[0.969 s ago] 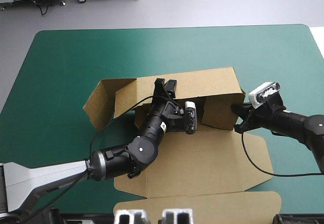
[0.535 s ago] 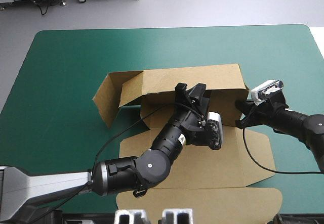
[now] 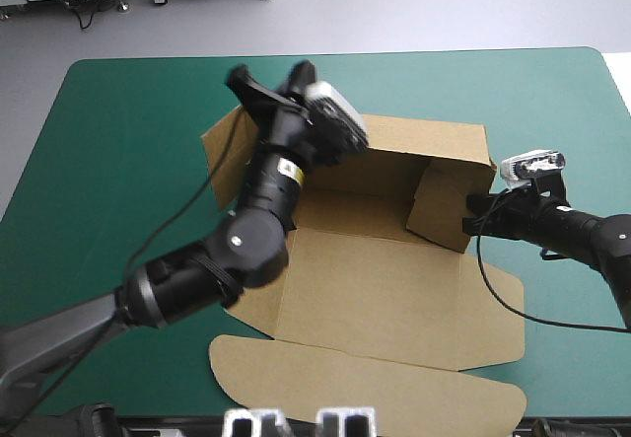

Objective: Fold the box

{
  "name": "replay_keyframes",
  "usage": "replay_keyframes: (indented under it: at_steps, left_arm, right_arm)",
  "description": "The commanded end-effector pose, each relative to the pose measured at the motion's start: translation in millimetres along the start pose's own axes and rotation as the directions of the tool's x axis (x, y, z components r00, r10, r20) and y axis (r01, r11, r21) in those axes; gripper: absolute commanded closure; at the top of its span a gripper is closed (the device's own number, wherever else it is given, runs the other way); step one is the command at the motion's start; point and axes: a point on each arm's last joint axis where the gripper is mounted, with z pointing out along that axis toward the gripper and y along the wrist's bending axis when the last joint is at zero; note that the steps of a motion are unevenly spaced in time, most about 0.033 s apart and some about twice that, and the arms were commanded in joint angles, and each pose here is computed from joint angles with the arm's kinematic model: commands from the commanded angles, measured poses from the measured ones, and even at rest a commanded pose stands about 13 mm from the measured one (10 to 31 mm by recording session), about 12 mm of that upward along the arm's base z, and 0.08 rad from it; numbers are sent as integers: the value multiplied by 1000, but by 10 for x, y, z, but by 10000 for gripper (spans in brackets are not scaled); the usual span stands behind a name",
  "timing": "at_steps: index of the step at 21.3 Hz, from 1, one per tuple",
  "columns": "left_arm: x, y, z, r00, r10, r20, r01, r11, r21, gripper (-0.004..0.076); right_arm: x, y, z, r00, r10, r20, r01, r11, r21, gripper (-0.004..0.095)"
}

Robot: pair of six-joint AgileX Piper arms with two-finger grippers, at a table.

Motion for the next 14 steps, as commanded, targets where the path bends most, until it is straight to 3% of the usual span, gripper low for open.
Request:
replay_keyframes:
  at_steps: [1, 4, 7, 11, 13, 14]
  left_arm:
    - [206, 918, 82, 964, -256, -68, 243, 958, -152, 727]
    - [530, 1284, 178, 921, -314, -229, 275, 943, -186, 727]
    - [1068, 1532, 232, 814, -318, -485, 251, 947, -199, 727]
    - [1508, 1654, 203, 667, -352, -657, 302, 933, -193, 727]
    - [1720, 1694, 164, 581, -374, -723, 373, 912, -171, 727]
    - [1776, 1703, 150, 557, -382, -738, 402, 901, -163, 727]
  right_arm:
    - [-215, 89, -147, 998, 56, -2, -56, 997, -46, 908]
    - [-296, 187, -258, 985, 125, -118, -137, 985, -108, 908]
    - [-485, 298, -467, 968, 126, -218, -159, 977, -142, 908]
    - [-590, 287, -552, 937, 147, -316, -189, 976, -107, 908]
    - [-604, 144, -428, 904, 212, -372, -237, 971, -24, 908]
    - [-595, 106, -375, 895, 220, -389, -246, 969, -17, 908]
